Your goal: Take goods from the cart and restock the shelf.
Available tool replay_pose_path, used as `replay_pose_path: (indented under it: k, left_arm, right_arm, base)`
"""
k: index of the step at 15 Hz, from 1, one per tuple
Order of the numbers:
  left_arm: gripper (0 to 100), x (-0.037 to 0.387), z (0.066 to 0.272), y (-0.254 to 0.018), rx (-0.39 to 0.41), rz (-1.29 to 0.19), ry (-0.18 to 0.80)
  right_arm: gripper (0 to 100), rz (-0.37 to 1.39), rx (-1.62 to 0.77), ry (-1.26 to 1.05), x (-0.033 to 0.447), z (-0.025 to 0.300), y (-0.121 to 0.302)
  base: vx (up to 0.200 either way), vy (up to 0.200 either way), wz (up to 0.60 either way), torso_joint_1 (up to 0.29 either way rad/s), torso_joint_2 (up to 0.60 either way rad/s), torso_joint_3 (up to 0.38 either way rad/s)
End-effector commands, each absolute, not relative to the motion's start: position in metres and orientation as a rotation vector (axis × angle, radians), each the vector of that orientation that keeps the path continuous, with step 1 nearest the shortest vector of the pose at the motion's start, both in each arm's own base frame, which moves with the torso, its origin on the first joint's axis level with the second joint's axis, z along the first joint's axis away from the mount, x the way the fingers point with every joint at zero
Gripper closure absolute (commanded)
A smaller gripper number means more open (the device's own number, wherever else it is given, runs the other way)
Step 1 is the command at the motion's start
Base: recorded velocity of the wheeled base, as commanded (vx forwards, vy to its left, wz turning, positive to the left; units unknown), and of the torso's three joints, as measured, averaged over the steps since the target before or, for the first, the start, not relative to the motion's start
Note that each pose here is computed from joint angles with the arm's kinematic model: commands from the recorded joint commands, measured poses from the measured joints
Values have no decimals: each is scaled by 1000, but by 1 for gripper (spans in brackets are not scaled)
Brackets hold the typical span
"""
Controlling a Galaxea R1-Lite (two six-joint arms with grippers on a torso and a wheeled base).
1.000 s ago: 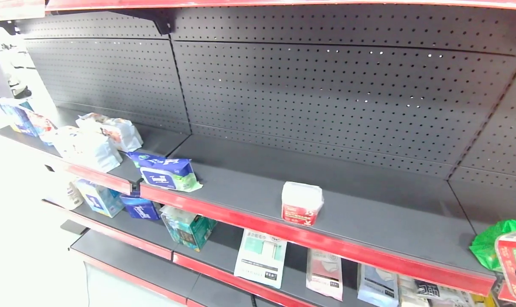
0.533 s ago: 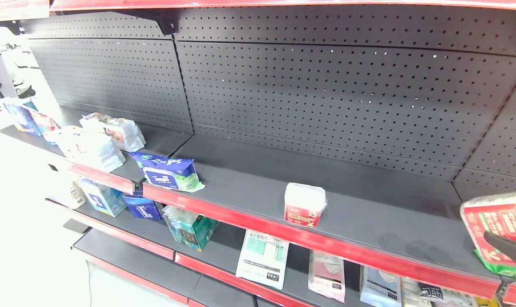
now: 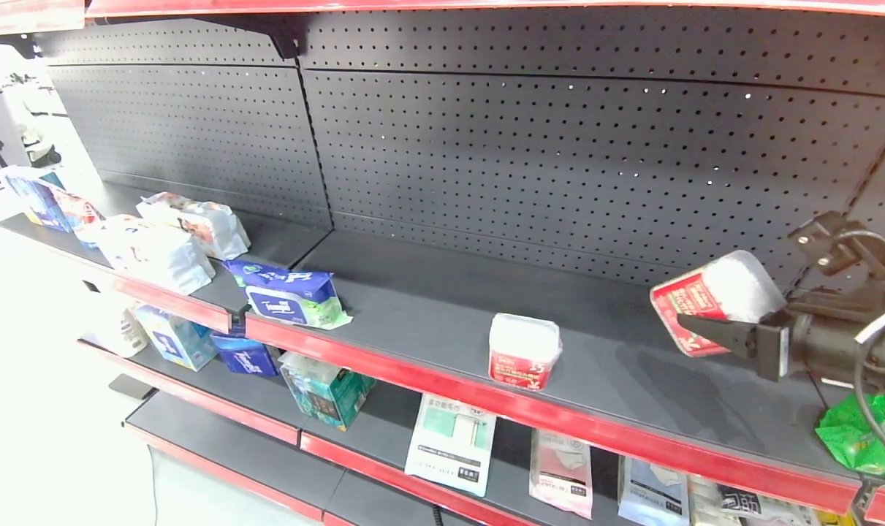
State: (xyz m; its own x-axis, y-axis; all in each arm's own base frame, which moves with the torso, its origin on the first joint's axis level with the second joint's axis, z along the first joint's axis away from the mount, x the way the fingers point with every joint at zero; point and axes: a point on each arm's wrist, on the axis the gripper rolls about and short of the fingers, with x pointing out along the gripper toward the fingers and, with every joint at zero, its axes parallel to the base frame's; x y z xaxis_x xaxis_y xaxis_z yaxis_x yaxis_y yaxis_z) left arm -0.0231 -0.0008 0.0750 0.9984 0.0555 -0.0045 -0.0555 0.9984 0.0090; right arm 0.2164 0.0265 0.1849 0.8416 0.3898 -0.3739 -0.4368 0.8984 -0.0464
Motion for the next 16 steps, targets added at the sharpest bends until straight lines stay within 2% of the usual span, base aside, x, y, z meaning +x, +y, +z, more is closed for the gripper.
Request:
replay_pose_path:
  k: [1,5,9,16]
  left_arm:
    - [0,-23,75,-1,9,55,8]
    - [0,-23,75,-1,9,55,6]
    - [0,-23,75,-1,8,55,8]
    - [0,-23,75,-1,9,57,6]
  right_arm:
    - [100,484,-145,421,260,167,22]
    - [100,573,-225,406,292,155,12]
    - [100,577,-268,390,304,154,5]
    - [100,681,-380,403,317,135,28]
  base:
    - [0,0,0,0,0,0]
    - [0,0,0,0,0,0]
    - [0,0,0,0,0,0]
    - [0,0,0,0,0,0]
